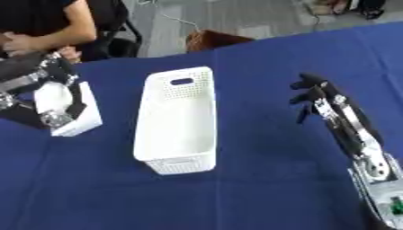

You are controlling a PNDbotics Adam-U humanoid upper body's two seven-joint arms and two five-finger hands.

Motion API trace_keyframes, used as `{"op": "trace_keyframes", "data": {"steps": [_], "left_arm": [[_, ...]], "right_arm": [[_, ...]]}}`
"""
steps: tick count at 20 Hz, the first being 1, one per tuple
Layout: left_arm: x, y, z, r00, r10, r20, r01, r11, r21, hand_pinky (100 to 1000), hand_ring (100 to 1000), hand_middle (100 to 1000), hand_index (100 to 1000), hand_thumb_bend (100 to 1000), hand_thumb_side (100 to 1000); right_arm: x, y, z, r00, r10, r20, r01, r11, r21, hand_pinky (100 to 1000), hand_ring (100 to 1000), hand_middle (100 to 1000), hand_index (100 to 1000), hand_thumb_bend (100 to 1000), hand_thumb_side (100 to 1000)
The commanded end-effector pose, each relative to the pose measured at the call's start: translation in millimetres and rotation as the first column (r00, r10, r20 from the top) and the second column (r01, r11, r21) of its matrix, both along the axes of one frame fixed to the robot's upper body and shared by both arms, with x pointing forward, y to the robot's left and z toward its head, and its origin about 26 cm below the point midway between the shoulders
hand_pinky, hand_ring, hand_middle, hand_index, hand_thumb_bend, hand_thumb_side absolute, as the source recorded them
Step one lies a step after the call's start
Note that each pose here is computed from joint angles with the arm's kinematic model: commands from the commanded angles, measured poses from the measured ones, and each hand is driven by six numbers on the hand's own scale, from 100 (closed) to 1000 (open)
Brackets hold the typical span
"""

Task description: Pick up objects on the table and place them in the box.

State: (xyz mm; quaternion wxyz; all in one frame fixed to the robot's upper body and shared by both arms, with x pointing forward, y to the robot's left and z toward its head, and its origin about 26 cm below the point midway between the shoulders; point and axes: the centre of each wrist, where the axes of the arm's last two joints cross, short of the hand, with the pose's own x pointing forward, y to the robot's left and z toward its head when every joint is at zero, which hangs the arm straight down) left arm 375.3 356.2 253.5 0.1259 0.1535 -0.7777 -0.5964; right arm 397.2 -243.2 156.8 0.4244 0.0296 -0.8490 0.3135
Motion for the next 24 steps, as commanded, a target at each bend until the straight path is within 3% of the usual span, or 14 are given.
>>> {"op": "trace_keyframes", "data": {"steps": [1,14,24], "left_arm": [[1.9,-4,12.4,0.995,-0.090,0.030,0.086,0.989,0.123,100,100,100,100,100,252],[14.5,-31,13.3,0.988,-0.154,0.005,0.152,0.981,0.123,100,100,100,100,100,255],[14.5,-51,18.4,0.976,-0.218,0.000,0.216,0.968,0.129,100,100,100,100,100,258]], "right_arm": [[1.0,5,10.9,0.999,0.018,0.031,-0.018,1.000,-0.003,413,669,760,933,100,865],[2.4,6,7.9,0.999,0.024,0.021,-0.024,1.000,-0.002,414,670,761,933,100,864],[2.9,6,6.6,1.000,0.025,0.017,-0.025,1.000,-0.004,415,670,760,933,100,867]]}}
